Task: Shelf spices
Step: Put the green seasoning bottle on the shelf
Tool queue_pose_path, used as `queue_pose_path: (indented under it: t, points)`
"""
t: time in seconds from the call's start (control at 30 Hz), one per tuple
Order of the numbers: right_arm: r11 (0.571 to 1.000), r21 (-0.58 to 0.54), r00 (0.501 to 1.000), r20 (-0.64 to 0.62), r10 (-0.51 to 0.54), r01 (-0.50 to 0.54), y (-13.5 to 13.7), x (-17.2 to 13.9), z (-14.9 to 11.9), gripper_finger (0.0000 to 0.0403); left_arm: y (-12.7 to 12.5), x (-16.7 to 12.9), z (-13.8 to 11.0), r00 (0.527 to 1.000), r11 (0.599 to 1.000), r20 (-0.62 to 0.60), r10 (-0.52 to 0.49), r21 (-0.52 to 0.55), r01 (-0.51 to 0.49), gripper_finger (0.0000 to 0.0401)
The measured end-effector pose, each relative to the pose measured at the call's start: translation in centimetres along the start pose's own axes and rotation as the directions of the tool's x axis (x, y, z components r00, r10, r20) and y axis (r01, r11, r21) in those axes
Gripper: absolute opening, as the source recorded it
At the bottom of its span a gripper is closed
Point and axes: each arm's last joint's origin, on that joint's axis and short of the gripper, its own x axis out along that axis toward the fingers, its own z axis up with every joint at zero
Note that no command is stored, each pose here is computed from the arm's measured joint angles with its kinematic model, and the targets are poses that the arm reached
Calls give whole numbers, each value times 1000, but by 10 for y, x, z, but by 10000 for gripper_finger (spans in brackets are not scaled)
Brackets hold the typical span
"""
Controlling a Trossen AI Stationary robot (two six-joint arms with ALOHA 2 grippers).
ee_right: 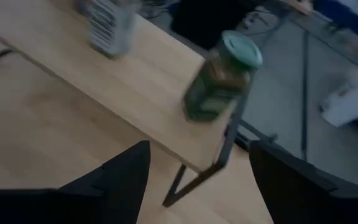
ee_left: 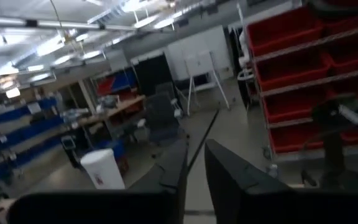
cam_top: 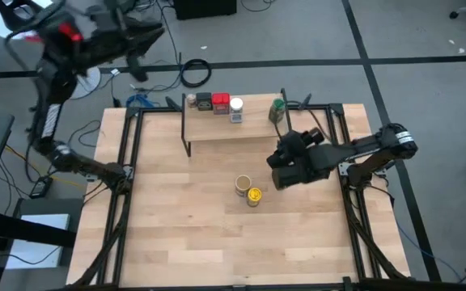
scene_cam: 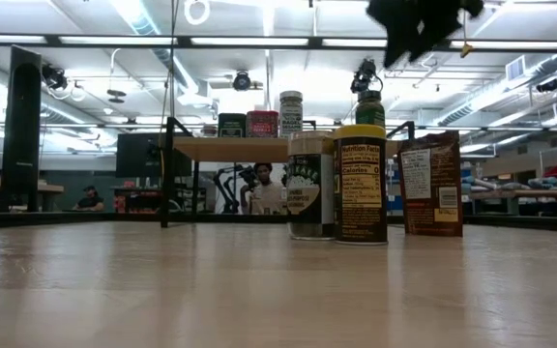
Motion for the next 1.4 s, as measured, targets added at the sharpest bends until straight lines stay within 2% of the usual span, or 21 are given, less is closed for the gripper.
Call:
queue_pose_path:
  t: [0.1,0.23,0.4,0.5,0.53,0.77,0.93,1.07,1.4]
  points:
    - [997,46,998,21,-57,55,1,10,-26,255,-13,-24,5,1000,1000,14,13,-2,-13,35]
    - [992,89,995,51,-89,84,-2,17,-49,204,-28,-47,-9,999,999,-26,42,-18,-43,10]
    - [991,85,986,122,-111,101,-6,18,-56,101,-44,-60,-48,992,994,-86,89,-57,-94,4]
    - [989,85,979,154,-133,121,-7,21,-54,26,-53,-59,-79,992,989,-86,87,-109,-96,3]
    - [987,87,977,159,-145,133,-8,24,-53,14,-57,-57,-92,992,988,-93,82,-122,-94,2]
    - [969,18,963,109,-248,248,-16,53,-53,2,-79,-42,-183,994,972,-80,69,-220,-86,2]
    - [955,17,944,151,-294,295,-16,69,-62,1,-94,-35,-230,998,959,-35,55,-278,-63,1]
    - [950,56,932,183,-311,306,-14,79,-72,1,-103,-35,-254,999,956,-28,44,-288,-50,1]
    - [946,149,900,298,-319,286,-8,79,-78,0,-125,-39,-291,994,947,-101,-32,-320,-2,1]
